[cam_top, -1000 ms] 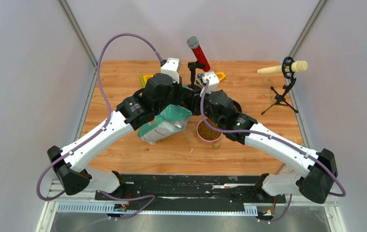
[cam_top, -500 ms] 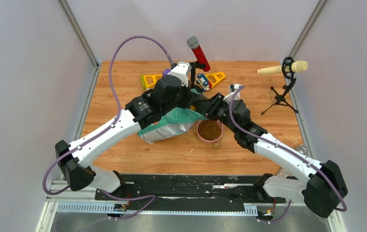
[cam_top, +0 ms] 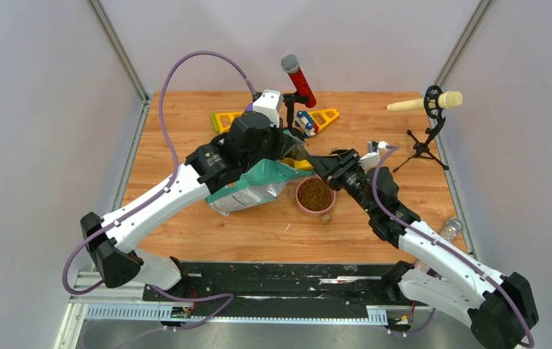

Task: Serve the pet food
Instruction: Collect the pet food from the pet food bag.

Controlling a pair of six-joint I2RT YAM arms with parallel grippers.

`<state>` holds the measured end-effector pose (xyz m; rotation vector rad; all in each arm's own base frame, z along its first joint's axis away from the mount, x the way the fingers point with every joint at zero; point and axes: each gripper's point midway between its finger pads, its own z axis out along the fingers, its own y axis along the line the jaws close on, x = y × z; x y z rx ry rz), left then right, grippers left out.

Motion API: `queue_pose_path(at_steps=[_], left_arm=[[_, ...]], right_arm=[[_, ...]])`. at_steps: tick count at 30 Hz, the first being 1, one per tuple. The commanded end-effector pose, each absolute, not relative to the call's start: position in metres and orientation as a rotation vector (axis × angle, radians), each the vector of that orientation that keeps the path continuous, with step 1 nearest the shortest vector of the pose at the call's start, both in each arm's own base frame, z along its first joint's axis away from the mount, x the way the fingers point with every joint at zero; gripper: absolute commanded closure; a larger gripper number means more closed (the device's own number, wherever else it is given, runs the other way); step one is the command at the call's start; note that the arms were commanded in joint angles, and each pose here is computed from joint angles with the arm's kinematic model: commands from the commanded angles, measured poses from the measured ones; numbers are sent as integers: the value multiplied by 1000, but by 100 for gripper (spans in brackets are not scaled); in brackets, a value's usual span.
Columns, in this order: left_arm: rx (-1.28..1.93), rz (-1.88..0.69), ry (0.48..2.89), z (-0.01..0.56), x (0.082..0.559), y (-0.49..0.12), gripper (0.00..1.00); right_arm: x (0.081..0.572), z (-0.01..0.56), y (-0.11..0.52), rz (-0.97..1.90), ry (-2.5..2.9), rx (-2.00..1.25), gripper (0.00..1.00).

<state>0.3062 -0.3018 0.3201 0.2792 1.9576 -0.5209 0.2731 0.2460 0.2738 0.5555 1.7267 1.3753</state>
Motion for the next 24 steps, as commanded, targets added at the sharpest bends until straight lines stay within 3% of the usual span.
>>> queue_pose_path(at_steps=[1, 24], left_arm=[[167, -573, 1791, 385, 312, -288, 100], [163, -576, 1756, 390, 312, -286, 100]], right_arm=[[272, 302, 224, 1377, 1602, 629, 100], [264, 311, 187, 1342, 1482, 759, 100]])
